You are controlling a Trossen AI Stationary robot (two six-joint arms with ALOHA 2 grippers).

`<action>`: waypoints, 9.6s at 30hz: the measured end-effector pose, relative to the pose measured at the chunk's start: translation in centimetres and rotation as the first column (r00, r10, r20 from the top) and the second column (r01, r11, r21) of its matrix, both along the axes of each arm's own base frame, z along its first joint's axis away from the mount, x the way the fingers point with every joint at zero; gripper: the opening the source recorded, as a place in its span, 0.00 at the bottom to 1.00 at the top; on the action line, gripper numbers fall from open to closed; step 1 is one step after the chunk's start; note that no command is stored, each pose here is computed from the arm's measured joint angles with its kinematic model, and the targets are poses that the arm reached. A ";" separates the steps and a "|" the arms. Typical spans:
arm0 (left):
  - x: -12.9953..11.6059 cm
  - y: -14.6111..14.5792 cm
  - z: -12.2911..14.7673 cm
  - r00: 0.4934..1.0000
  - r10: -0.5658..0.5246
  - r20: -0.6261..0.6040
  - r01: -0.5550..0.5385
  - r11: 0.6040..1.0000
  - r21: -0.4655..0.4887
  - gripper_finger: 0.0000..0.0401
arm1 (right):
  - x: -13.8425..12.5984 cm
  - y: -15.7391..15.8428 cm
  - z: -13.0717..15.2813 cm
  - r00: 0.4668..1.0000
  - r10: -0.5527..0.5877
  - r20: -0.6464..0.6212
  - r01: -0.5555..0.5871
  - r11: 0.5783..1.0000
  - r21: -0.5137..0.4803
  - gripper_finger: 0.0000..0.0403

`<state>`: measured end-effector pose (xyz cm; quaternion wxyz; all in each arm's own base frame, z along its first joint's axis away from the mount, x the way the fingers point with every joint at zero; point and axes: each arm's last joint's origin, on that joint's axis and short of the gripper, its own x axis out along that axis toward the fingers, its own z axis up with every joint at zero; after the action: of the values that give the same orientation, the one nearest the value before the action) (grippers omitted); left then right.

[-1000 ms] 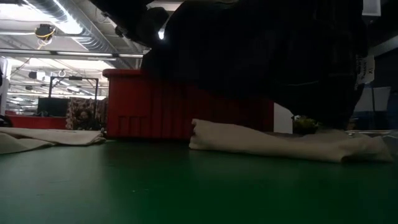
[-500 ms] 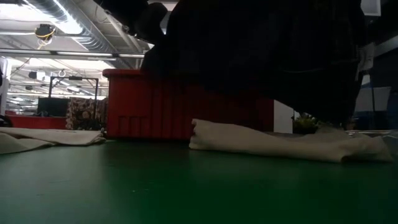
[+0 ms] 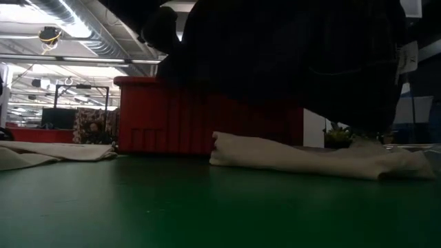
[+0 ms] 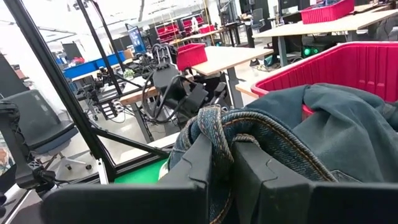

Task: Fold Laundry from Bin
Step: Fold the dark blue jeans

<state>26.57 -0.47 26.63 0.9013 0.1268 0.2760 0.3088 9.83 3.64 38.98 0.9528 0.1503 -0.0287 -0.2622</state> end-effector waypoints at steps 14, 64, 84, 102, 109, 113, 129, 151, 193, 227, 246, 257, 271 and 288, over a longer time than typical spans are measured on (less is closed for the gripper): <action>1.3 2.4 -1.5 0.959 0.242 0.150 -0.212 0.958 -0.192 0.57 | 0.0 0.0 0.1 1.000 0.008 0.012 -0.008 1.000 0.008 0.09; -5.0 -1.1 16.0 0.890 -0.344 0.301 0.400 0.905 -0.147 0.00 | -1.1 -0.1 2.5 0.931 0.316 0.183 -0.310 0.949 -0.060 0.09; -0.5 -10.1 8.0 0.882 -0.471 0.007 0.385 0.712 -0.588 0.00 | -1.3 1.5 -3.4 0.675 0.729 -0.116 -0.578 0.620 0.531 0.09; 4.0 -17.3 1.0 0.903 -0.428 -0.034 0.166 0.423 -0.891 0.00 | -1.5 3.2 -7.0 0.331 0.892 -0.307 -0.151 0.372 0.916 0.09; 4.1 -18.2 0.8 0.912 -0.410 -0.015 0.151 0.370 -0.917 0.08 | -0.3 4.2 -7.7 0.271 0.897 -0.349 -0.077 0.381 0.921 0.09; 4.2 -18.1 0.8 0.916 -0.401 -0.012 0.150 0.370 -0.917 0.16 | 0.2 4.5 -8.0 0.262 0.892 -0.370 -0.055 0.396 0.916 0.13; 5.4 -15.8 0.7 0.910 -0.414 -0.004 0.221 0.494 -0.841 0.45 | 0.4 4.7 -8.3 0.256 0.882 -0.395 -0.044 0.419 0.907 0.45; 4.1 -2.5 8.1 0.959 -0.223 0.175 0.284 0.755 -0.591 0.33 | 0.9 4.6 -8.2 0.275 0.852 -0.446 -0.226 0.508 0.831 0.48; -5.3 13.4 2.7 0.832 0.526 -0.175 -0.538 0.693 -0.479 0.33 | 1.6 4.4 -8.0 0.364 0.784 -0.503 -0.346 0.615 0.709 0.48; -7.5 8.3 7.9 0.941 0.304 0.149 -0.147 0.763 -0.630 0.01 | 3.5 4.2 -6.4 0.724 0.542 -0.428 -0.385 0.831 0.401 0.48; -6.3 1.1 11.0 0.871 0.165 0.463 0.250 0.661 -0.707 0.01 | 5.2 4.0 -1.8 0.963 0.227 -0.149 -0.240 0.968 -0.076 0.48; -3.0 -2.3 11.1 0.802 0.121 0.585 0.327 0.731 -0.600 0.01 | 6.5 2.7 -2.0 0.980 0.120 -0.160 -0.135 0.988 -0.081 0.48; 3.5 -3.0 8.1 0.762 0.117 0.637 0.354 0.749 -0.561 0.02 | 14.7 0.0 -5.0 0.962 0.188 -0.196 -0.195 0.981 -0.017 0.48; 4.8 -2.5 7.5 0.744 0.131 0.655 0.357 0.751 -0.555 0.02 | 23.5 -0.5 -9.4 0.984 -0.143 -0.104 0.095 0.925 -0.368 0.48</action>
<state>31.32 -3.00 34.11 0.9427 -0.2932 0.0213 0.1578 33.32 3.13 29.55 0.9463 -0.0467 -0.0238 -0.3190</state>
